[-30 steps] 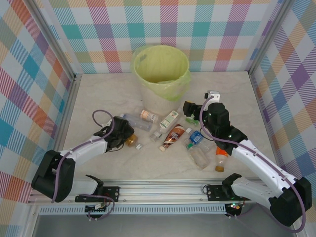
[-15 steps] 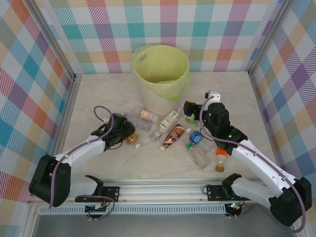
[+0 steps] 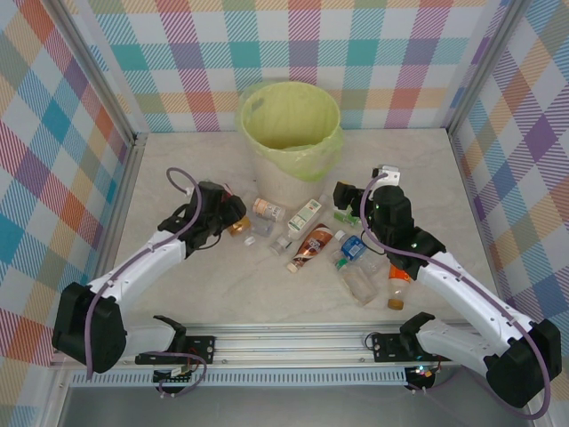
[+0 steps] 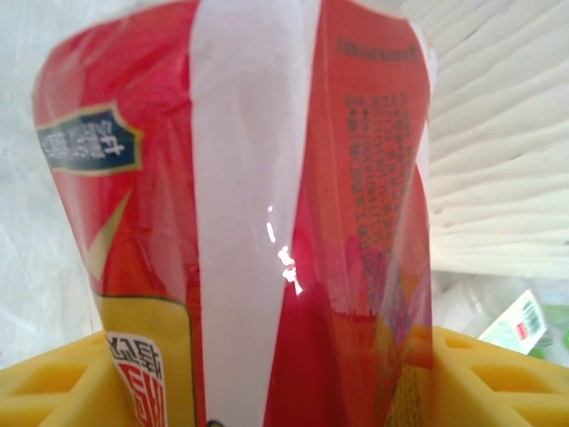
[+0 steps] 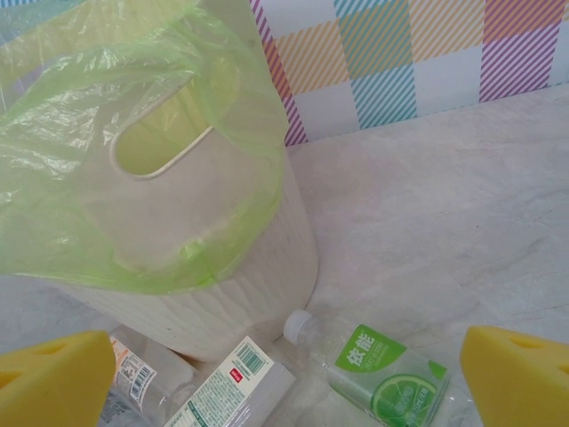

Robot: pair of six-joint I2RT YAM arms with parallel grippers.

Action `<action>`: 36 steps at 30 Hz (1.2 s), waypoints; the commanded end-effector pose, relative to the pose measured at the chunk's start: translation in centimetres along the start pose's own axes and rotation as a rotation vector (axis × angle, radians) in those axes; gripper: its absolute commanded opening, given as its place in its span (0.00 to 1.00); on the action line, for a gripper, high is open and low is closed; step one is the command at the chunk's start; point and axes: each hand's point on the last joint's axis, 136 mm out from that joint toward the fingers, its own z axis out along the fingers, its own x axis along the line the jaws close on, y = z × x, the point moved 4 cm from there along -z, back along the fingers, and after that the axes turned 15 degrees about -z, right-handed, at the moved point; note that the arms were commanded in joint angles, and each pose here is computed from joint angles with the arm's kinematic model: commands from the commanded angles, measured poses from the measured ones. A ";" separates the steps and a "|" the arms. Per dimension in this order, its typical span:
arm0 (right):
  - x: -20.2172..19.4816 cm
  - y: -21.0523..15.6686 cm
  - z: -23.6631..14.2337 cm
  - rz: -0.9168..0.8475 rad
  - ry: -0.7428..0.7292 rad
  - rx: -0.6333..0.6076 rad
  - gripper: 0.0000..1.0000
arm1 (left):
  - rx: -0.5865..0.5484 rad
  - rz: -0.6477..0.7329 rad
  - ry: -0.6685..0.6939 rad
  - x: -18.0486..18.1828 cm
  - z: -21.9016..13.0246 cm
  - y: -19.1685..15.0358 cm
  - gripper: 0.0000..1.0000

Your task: Put the plastic bottles in the bin

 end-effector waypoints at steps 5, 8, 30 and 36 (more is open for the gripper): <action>-0.5 0.4 -0.4 0.017 -0.032 -0.019 1.00 | -0.216 0.080 -0.156 -6.5 -4.7 6.2 0.63; -0.6 0.5 -0.5 0.019 -0.035 -0.021 1.00 | -0.299 0.105 -0.238 -9.6 -6.6 8.4 0.63; -2.0 0.7 -3.2 0.066 -0.062 -0.071 1.00 | -0.470 0.232 -0.550 -24.1 -9.3 15.2 0.62; -2.2 0.5 -3.5 0.059 -0.061 -0.065 1.00 | -0.378 0.306 -0.470 -25.5 -4.3 14.6 0.61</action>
